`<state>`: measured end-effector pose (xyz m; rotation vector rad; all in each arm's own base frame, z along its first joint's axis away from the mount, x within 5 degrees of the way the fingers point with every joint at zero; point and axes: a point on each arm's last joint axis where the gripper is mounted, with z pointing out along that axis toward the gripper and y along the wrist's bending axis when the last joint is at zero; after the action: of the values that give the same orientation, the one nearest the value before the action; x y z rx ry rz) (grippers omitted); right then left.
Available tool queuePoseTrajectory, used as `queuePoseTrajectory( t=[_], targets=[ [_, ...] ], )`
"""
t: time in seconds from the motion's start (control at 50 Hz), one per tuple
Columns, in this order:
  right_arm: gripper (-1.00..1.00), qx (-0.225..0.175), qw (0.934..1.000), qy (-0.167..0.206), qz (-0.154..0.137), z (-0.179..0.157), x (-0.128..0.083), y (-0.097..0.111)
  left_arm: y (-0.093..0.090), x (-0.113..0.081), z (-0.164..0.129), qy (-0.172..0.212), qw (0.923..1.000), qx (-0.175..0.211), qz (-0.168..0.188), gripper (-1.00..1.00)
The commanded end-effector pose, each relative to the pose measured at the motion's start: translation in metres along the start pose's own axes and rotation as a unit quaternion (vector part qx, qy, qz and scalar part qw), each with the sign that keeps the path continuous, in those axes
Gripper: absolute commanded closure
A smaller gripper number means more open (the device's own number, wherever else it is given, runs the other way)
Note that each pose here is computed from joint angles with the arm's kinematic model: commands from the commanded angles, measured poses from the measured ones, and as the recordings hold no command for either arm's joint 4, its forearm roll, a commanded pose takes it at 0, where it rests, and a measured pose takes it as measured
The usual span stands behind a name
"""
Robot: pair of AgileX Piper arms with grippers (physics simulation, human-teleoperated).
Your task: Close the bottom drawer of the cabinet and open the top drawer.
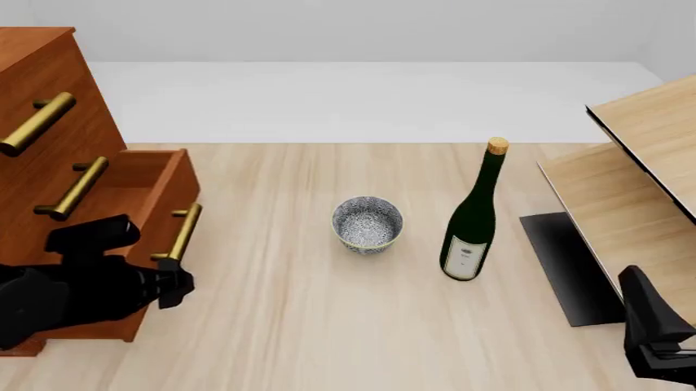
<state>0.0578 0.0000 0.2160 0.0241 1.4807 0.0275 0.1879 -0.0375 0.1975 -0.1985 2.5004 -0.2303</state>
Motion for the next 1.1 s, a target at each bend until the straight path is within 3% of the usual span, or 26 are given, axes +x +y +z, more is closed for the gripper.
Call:
queuePoseTrajectory(
  t=[0.02,0.2,0.28,0.3,0.56,1.1],
  targets=[
    [-1.00,0.000,1.0000,0.000,0.001,-0.001,0.000,0.000,0.014,-0.003,0.000,-0.004,0.9997,-0.022,0.002,-1.00],
    [-1.00,0.001,1.0000,0.000,0.002,-0.001,0.000,0.000,0.019,-0.002,0.003,-0.002,0.9995,-0.031,0.007,-1.00],
    [-1.00,0.000,1.0000,0.000,0.002,-0.002,0.000,0.000,0.031,-0.004,0.007,0.006,0.9985,-0.050,0.019,-1.00],
    [-1.00,0.000,1.0000,0.000,0.002,-0.002,0.000,0.000,0.028,-0.004,0.004,-0.001,0.9990,-0.045,0.008,-1.00],
    [-1.00,0.001,1.0000,0.000,0.004,-0.002,0.001,0.000,0.039,-0.004,0.005,-0.005,0.9978,-0.061,0.024,-1.00],
    [-1.00,0.000,1.0000,0.000,0.003,-0.002,0.001,0.000,0.062,-0.001,0.007,-0.023,0.9952,-0.092,0.022,-1.00]
  ],
)
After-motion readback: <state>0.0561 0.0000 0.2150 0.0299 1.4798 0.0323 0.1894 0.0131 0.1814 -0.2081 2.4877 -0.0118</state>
